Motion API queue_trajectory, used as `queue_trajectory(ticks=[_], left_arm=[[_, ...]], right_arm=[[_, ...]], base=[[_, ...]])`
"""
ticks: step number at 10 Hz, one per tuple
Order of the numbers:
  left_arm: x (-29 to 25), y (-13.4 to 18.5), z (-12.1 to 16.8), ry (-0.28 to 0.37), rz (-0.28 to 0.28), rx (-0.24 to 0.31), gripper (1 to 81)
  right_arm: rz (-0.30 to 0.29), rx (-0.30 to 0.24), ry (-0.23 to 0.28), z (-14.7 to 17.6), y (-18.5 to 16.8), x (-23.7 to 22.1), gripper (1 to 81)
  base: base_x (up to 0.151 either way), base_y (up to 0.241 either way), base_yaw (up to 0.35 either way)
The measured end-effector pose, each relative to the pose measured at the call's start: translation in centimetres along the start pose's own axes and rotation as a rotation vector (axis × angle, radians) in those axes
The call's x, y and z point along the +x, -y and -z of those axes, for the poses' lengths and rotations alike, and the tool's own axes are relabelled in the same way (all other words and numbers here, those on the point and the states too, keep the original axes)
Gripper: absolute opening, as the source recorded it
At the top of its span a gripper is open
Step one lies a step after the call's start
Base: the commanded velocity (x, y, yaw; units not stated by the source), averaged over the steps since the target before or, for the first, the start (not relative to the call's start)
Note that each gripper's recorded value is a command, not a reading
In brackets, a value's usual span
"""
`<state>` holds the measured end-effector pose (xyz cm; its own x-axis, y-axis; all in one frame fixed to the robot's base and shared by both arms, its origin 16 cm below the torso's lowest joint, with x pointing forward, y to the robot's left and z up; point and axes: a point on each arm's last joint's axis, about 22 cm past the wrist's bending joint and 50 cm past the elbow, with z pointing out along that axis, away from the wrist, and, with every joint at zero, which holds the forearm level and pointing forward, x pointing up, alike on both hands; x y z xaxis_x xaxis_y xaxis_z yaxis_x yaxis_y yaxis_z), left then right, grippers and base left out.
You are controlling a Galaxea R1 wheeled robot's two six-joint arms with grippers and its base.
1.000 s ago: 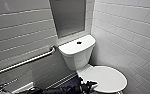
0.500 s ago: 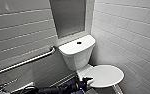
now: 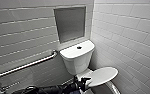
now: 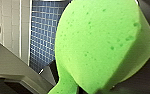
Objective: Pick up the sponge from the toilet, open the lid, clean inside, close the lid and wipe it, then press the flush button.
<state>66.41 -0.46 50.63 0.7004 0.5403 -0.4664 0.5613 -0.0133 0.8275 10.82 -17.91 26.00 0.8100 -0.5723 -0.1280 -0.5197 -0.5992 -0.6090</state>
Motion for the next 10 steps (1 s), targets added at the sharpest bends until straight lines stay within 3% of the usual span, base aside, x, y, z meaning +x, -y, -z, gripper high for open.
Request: queue_trajectory(ticks=[6,8,9,10], left_arm=[[3.1,-3.0,0.5,-0.057,0.02,-0.026,81.1],[7.1,-5.5,1.9,-0.132,0.028,-0.061,81.1],[10.0,-7.4,3.6,-0.184,0.007,-0.086,81.1],[12.8,-8.4,6.0,-0.239,0.049,-0.111,81.1]], right_arm=[[0.0,-0.001,0.001,0.2,-0.2,-0.3,1.0],[-0.004,0.0,-0.011,0.6,-0.3,-0.3,1.0],[-0.003,-0.002,-0.011,0.7,-0.4,-0.3,1.0],[-0.003,-0.002,-0.013,0.8,-0.5,-0.1,1.0]], base=[[0.0,0.0,0.0],[0.0,0.0,0.0],[0.0,0.0,0.0],[0.0,0.0,0.0]])
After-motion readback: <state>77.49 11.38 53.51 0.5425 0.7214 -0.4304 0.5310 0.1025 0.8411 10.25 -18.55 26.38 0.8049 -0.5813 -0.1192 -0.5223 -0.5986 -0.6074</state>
